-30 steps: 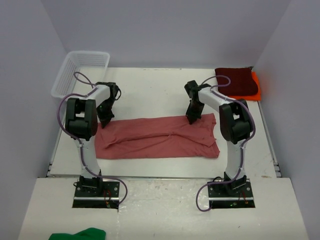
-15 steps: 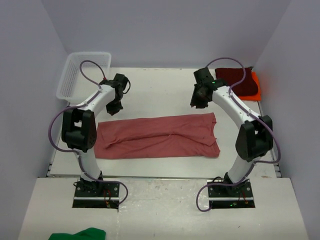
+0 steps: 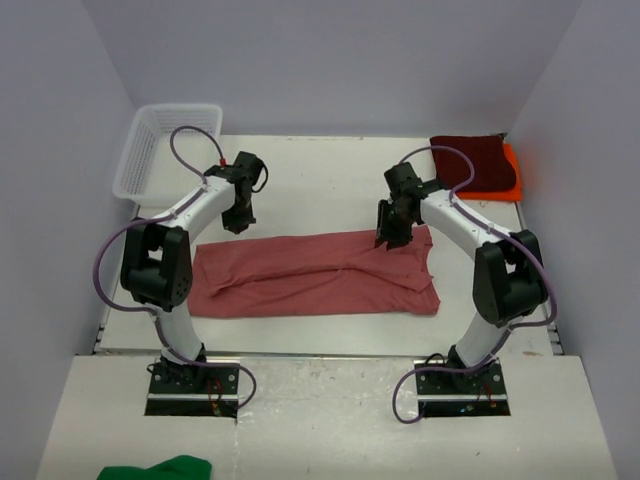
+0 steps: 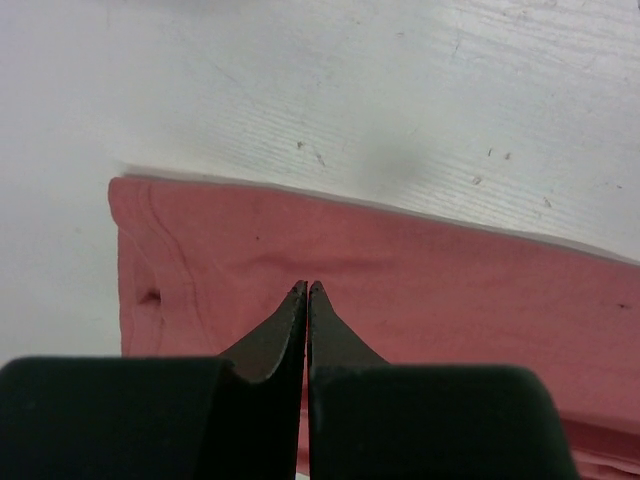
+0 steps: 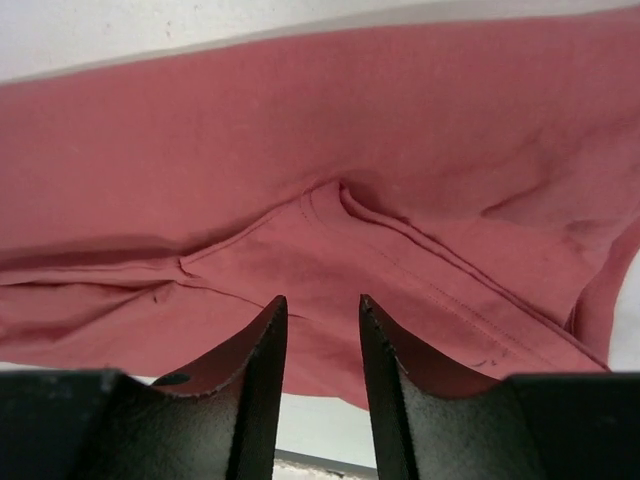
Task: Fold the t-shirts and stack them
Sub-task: Fold the other side of the tshirt into a rectangle
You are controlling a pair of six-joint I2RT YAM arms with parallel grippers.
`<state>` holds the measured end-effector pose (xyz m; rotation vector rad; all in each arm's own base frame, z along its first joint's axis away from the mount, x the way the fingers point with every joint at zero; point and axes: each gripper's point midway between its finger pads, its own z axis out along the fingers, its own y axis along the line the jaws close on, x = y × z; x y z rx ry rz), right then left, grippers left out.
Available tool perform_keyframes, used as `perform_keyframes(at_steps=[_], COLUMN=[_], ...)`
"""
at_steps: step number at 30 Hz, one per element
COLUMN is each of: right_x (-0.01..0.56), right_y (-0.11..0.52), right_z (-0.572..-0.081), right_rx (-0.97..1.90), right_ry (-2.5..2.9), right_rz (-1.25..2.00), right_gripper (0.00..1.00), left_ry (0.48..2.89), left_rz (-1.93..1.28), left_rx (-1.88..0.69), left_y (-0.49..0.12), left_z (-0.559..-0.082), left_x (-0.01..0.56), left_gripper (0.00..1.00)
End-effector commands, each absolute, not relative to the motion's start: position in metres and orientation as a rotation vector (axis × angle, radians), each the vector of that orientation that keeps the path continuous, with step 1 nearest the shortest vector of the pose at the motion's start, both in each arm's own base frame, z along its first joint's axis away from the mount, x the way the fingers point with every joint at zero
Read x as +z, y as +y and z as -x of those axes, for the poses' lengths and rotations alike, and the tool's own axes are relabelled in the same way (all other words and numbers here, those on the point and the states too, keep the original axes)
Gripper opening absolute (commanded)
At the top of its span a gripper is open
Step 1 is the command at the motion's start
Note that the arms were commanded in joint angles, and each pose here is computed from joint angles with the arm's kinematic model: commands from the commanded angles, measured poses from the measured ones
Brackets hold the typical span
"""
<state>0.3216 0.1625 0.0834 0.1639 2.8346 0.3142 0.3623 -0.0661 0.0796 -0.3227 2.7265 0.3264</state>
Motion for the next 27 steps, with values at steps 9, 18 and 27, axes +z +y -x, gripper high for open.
perform_keyframes(at_steps=[9, 18, 27], right_x=[0.062, 0.044, 0.039], right_y=[0.177, 0.170, 0.167], right_z=[-0.329, -0.343, -0.346], right_rx=[0.338, 0.205, 0.151], right_ry=[2.872, 2.909, 2.935], right_rz=[-0.148, -0.205, -0.230], right_gripper=[0.38, 0.38, 0.38], left_ry=[2.715, 2.706, 2.721], left_rz=[0.257, 0.239, 0.217], left_rx=[0.167, 0.119, 0.094], left_y=[-0.083, -0.089, -0.093], left_z=[-0.371, -0.372, -0.372], left_x=[0.085, 0.088, 0.082], left_gripper=[0.00, 0.00, 0.00])
